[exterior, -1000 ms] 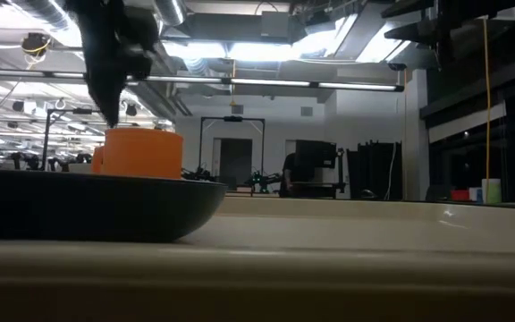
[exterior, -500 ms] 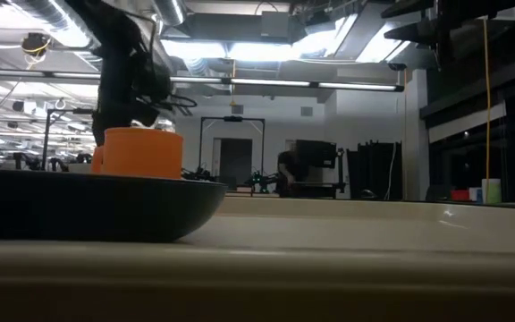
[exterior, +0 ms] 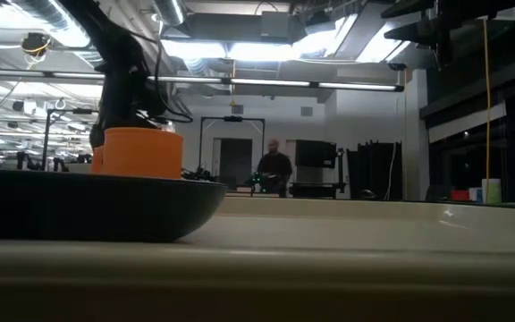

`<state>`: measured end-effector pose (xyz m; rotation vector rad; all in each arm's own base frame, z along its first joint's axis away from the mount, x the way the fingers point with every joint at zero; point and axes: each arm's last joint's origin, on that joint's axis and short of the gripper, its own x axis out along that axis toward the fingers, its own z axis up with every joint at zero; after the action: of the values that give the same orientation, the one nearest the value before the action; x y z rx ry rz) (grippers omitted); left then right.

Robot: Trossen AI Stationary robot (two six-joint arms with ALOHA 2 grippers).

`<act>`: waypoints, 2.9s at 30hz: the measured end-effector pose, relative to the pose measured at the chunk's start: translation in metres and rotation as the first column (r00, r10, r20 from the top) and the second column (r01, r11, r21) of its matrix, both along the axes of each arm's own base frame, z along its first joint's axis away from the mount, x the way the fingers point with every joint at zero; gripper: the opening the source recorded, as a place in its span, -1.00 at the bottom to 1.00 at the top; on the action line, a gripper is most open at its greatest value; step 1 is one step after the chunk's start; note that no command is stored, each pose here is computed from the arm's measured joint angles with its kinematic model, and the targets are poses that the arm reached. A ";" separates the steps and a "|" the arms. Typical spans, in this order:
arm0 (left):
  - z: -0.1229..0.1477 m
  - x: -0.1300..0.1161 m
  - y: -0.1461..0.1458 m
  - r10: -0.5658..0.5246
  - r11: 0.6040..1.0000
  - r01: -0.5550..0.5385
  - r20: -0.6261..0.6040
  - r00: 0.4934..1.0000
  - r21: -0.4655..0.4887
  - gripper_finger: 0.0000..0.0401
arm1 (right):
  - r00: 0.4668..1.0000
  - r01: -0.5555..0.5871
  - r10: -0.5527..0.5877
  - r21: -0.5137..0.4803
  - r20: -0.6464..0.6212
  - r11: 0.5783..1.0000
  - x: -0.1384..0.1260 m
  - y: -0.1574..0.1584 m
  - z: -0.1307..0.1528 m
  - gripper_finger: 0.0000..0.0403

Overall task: Set up tray
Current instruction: Put the white bowl on the black plate on the gray serving tray

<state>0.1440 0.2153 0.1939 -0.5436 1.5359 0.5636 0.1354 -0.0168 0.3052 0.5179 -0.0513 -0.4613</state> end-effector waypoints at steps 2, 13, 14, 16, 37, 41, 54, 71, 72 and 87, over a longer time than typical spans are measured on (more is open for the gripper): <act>-0.003 0.000 0.001 0.002 1.000 -0.003 -0.007 1.000 -0.010 0.12 | 1.000 0.000 0.000 0.000 0.000 1.000 0.000 0.000 0.000 -0.16; -0.013 0.002 0.005 -0.017 0.999 0.015 -0.042 0.999 -0.035 -0.93 | 1.000 0.000 0.000 -0.004 -0.002 1.000 0.000 0.000 0.000 -0.16; -0.013 0.002 0.005 -0.017 0.999 0.016 -0.044 0.999 -0.036 -0.95 | 1.000 0.000 0.000 -0.004 -0.002 1.000 0.000 0.000 0.000 -0.16; -0.012 0.001 0.004 -0.020 0.999 0.018 -0.051 0.999 -0.034 -0.97 | 1.000 0.000 0.000 -0.006 -0.003 1.000 0.000 0.000 0.000 -0.16; 0.172 0.009 -0.088 -0.205 0.959 0.118 0.341 0.917 0.259 -0.99 | 1.000 -0.001 0.001 -0.020 -0.017 1.000 0.000 0.000 -0.001 -0.16; 0.207 0.018 -0.127 -0.322 0.932 0.183 0.484 0.814 0.313 -0.99 | 1.000 -0.001 0.000 -0.020 -0.017 1.000 0.000 0.000 -0.001 -0.16; 0.199 0.074 -0.243 -0.537 0.830 0.520 0.540 0.648 0.203 -0.99 | 1.000 0.001 -0.001 0.006 -0.004 1.000 0.000 0.000 -0.001 -0.16; 0.138 0.109 -0.354 -0.873 0.441 0.880 0.310 0.376 0.178 -0.99 | 0.996 0.039 -0.023 0.189 -0.087 0.981 -0.002 0.000 -0.016 -0.16; 0.138 0.108 -0.356 -0.884 0.422 0.887 0.302 0.357 0.189 -0.99 | 0.995 0.042 -0.023 0.191 -0.097 0.981 -0.002 0.000 -0.017 -0.16; 0.096 0.134 -0.419 -0.877 0.441 0.864 0.324 0.356 0.244 -0.99 | 0.990 -0.046 0.069 0.186 -0.122 0.981 -0.001 0.002 -0.019 -0.16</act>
<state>0.2779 -0.2036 0.2900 0.2546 1.1648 -0.3819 0.1348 -0.0145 0.2862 0.6675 0.1301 -0.4436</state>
